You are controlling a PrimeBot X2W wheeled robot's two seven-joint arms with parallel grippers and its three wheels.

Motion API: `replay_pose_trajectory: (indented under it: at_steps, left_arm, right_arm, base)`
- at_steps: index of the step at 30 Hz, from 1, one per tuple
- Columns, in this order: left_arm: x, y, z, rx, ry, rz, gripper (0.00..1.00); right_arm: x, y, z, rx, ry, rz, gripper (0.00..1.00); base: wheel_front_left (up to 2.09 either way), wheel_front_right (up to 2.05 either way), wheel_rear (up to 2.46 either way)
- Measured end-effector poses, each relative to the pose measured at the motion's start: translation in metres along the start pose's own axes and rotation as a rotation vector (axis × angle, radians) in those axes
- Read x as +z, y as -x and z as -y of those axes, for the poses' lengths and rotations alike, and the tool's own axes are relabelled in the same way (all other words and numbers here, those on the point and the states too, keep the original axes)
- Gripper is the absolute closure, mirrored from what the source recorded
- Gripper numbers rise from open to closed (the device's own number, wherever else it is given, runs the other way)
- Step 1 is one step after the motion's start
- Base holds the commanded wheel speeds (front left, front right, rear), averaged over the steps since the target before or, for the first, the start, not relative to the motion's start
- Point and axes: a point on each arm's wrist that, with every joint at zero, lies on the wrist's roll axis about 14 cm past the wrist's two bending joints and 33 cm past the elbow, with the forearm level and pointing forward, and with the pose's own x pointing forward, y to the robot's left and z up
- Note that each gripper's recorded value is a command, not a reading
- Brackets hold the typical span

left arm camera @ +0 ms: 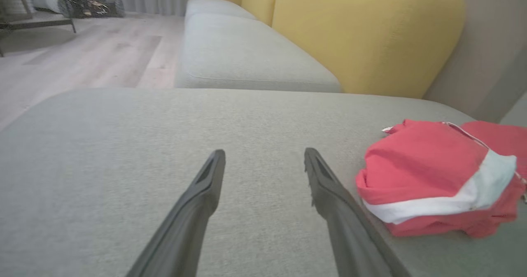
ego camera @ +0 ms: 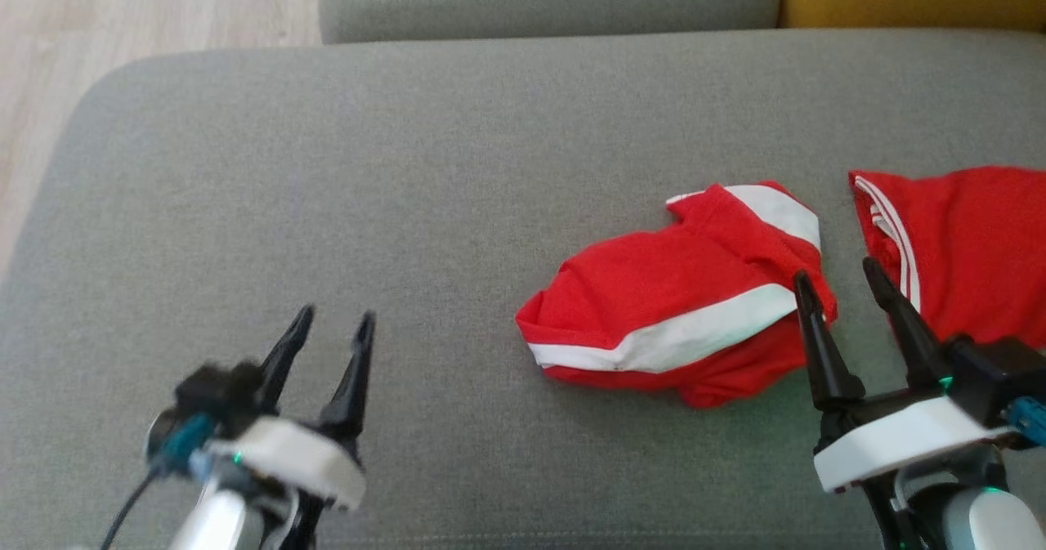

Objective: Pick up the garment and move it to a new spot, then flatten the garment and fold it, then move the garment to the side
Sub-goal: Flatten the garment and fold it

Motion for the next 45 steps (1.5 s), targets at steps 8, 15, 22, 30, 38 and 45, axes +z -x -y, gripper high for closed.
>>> replay_pose_trajectory:
  at_steps: [8, 15, 22, 30, 38, 45]
  left_arm:
    - [-0.010, -0.052, 0.059, -0.221, 0.044, -0.098, 0.00]
    - [-0.067, -0.069, 0.093, -0.329, 0.077, -0.336, 0.00]
    - [-0.107, -0.072, 0.104, -0.343, 0.169, -0.519, 1.00]
    - [-0.085, -0.089, 0.084, -0.240, 0.312, -0.390, 1.00]
    - [-0.060, -0.093, 0.042, -0.025, 0.396, -0.234, 1.00]
    - [-0.049, -0.067, -0.014, 0.199, 0.319, -0.149, 1.00]
  right_arm:
    - [-0.007, -0.008, 0.004, -0.009, -0.012, -0.020, 0.00]
    - [-0.016, -0.009, 0.016, -0.048, -0.032, -0.040, 0.00]
    - [-0.027, -0.007, 0.029, -0.092, -0.051, -0.063, 0.00]
    - [-0.027, -0.012, 0.028, -0.085, -0.062, -0.062, 0.00]
    - [-0.029, -0.016, 0.023, -0.069, -0.076, -0.066, 0.00]
    - [-0.029, -0.017, 0.019, -0.057, -0.089, -0.065, 0.00]
  base:
    - [0.00, 0.00, 0.00]
    - [0.00, 0.00, 0.00]
    - [0.00, 0.00, 0.00]
    - [0.00, 0.00, 0.00]
    - [0.00, 0.00, 0.00]
    - [0.00, 0.00, 0.00]
